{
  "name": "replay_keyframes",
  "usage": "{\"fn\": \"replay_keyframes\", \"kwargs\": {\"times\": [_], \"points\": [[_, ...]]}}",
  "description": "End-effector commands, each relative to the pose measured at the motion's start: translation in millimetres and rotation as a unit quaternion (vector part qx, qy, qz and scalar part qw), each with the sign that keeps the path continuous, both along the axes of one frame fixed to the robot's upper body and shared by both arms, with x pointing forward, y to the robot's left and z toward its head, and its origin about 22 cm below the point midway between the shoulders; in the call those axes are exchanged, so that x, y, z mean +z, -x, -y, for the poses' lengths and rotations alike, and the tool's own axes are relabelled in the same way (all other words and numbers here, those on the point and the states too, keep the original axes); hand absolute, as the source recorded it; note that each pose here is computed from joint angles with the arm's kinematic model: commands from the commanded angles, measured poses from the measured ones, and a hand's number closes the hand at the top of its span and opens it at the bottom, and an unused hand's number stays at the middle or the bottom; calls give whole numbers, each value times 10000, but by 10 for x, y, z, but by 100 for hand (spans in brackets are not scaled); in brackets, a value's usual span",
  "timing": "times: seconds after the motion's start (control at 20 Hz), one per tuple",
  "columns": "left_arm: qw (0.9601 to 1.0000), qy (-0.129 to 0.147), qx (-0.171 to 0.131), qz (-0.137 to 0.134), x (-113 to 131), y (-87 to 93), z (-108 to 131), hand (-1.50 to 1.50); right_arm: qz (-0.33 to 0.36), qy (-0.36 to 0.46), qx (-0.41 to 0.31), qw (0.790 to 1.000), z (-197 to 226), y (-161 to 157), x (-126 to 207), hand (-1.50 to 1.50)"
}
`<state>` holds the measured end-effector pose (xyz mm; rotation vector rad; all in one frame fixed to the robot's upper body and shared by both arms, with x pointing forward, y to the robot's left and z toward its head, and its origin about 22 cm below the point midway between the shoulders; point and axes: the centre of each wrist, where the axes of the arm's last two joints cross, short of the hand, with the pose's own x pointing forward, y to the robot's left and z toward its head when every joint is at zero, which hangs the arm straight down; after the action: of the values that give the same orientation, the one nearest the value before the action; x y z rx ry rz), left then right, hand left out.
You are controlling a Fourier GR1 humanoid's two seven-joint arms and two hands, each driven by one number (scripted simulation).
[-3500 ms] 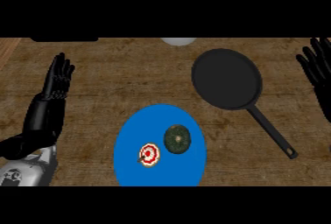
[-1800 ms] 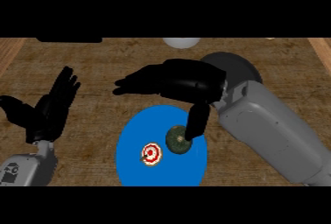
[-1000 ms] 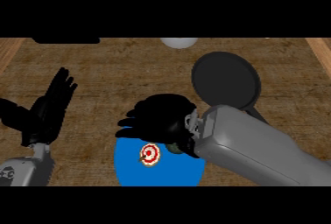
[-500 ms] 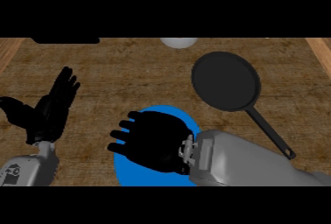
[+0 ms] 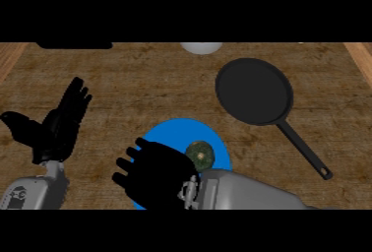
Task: Pick the cupcake from the plate and place it in the pan
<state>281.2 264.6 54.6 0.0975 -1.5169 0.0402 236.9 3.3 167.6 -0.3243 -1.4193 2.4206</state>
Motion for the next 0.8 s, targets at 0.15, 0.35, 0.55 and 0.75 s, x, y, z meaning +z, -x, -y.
{"fn": "replay_keyframes", "kwargs": {"times": [0.15,0.35,0.55,0.75], "points": [[10000,-39,33,64,116,76,-77,0,42,112,-132,9998,-188,-123,-213,-150],[10000,-17,-32,65,-29,-38,252,0,-65,154,-165,9997,-220,-174,-319,-150],[10000,-38,57,68,1,-52,7,0,-19,364,-106,9993,-74,-256,-570,-150],[10000,16,-19,33,66,-56,-65,0,28,241,-133,9996,-200,-225,-640,-150]]}}
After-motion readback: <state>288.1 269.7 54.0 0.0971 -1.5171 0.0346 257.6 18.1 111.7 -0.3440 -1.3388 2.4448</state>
